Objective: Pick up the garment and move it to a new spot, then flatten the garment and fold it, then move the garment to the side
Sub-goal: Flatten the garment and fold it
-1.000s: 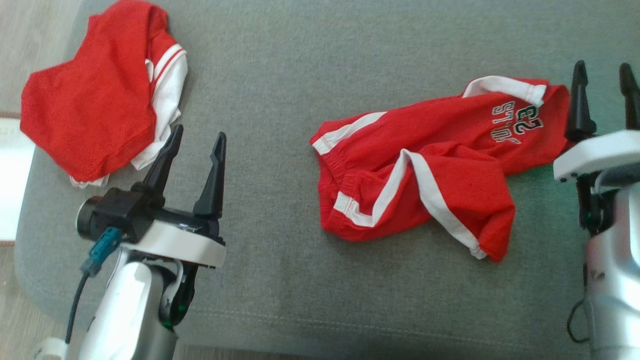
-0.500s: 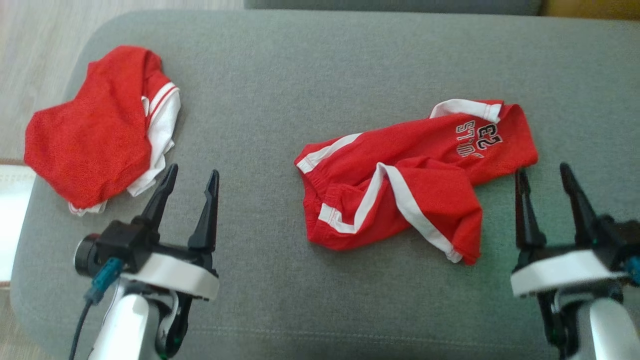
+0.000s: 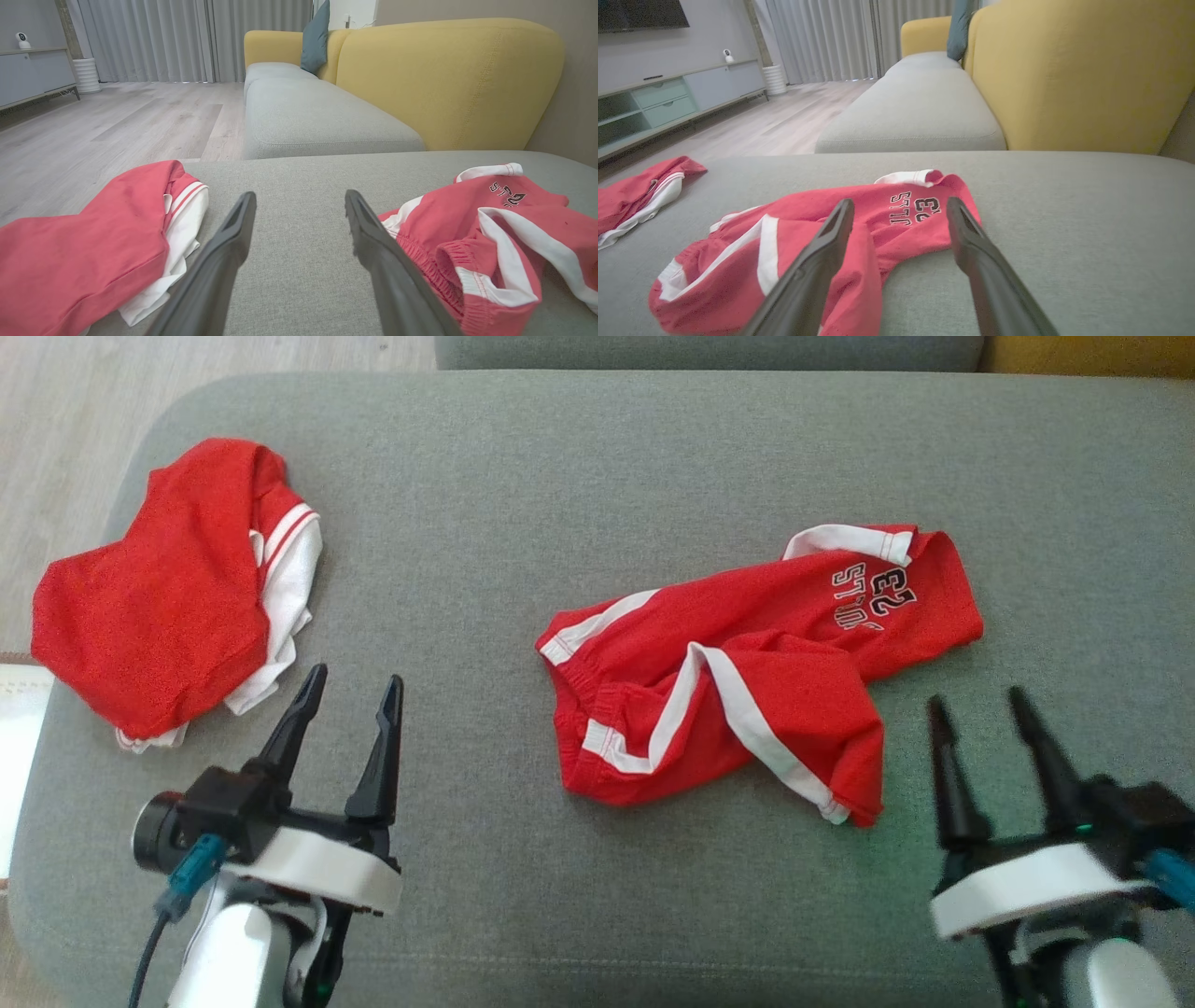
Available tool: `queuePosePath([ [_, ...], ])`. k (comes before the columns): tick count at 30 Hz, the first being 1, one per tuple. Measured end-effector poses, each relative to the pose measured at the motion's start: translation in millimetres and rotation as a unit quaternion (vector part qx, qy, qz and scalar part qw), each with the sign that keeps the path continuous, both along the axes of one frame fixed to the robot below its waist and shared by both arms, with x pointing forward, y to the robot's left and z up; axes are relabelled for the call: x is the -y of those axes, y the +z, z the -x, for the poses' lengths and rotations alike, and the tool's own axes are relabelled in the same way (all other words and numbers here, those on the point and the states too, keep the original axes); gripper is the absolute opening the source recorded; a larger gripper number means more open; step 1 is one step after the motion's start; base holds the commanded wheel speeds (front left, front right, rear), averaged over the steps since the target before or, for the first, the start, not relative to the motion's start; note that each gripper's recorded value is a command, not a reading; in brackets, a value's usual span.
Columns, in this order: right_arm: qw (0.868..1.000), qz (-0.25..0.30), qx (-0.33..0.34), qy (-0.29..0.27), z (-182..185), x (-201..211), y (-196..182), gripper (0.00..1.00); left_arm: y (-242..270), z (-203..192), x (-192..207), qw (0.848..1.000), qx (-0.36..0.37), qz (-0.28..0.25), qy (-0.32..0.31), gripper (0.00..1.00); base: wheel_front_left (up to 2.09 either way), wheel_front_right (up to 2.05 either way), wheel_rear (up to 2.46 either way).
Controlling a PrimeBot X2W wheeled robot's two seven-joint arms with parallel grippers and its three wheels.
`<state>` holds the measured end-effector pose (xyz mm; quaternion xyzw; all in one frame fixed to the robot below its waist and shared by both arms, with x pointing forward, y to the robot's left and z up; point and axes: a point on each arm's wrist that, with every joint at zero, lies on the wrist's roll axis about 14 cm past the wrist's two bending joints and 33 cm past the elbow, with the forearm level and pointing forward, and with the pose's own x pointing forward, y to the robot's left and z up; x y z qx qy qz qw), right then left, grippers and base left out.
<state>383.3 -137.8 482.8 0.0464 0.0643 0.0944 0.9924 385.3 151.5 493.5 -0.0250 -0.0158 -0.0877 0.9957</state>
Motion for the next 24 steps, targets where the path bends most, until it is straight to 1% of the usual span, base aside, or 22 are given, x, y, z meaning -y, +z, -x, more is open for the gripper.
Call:
queuePosePath([
  [2, 1.000, 0.001, -0.013, 0.008, 1, -5, -5, 1.00, 0, 0, 0, 1.000, 0.000, 0.000, 0.000, 1.00, 0.00, 0.00, 0.00],
  [7, 0.994, 0.003, -0.094, 0.050, 15, -32, -46, 1.00, -5, -1, -1, 1.000, -0.007, 0.000, 0.002, 1.00, 0.00, 0.00, 0.00],
  [16, 0.984, 0.007, -0.169, 0.063, 23, -38, -89, 1.00, -11, -7, -3, 1.000, -0.015, 0.000, 0.005, 1.00, 0.00, 0.00, 0.00],
  [17, 0.983, 0.007, -0.170, 0.064, 21, -39, -90, 0.90, -11, -7, -3, 1.000, -0.016, 0.000, 0.005, 1.00, 0.00, 0.00, 0.00],
  [19, 0.983, 0.008, -0.169, 0.065, 15, -40, -91, 0.38, -12, -8, -3, 1.000, -0.017, 0.000, 0.005, 1.00, 0.00, 0.00, 0.00],
  [20, 0.983, 0.008, -0.169, 0.065, 13, -40, -91, 0.00, -13, -9, -4, 1.000, -0.017, 0.000, 0.005, 1.00, 0.00, 0.00, 0.00],
  [24, 0.986, 0.001, -0.158, 0.058, 4, -38, -88, 0.00, -10, -13, -3, 1.000, -0.013, 0.000, 0.005, 1.00, 0.00, 0.00, 0.00],
])
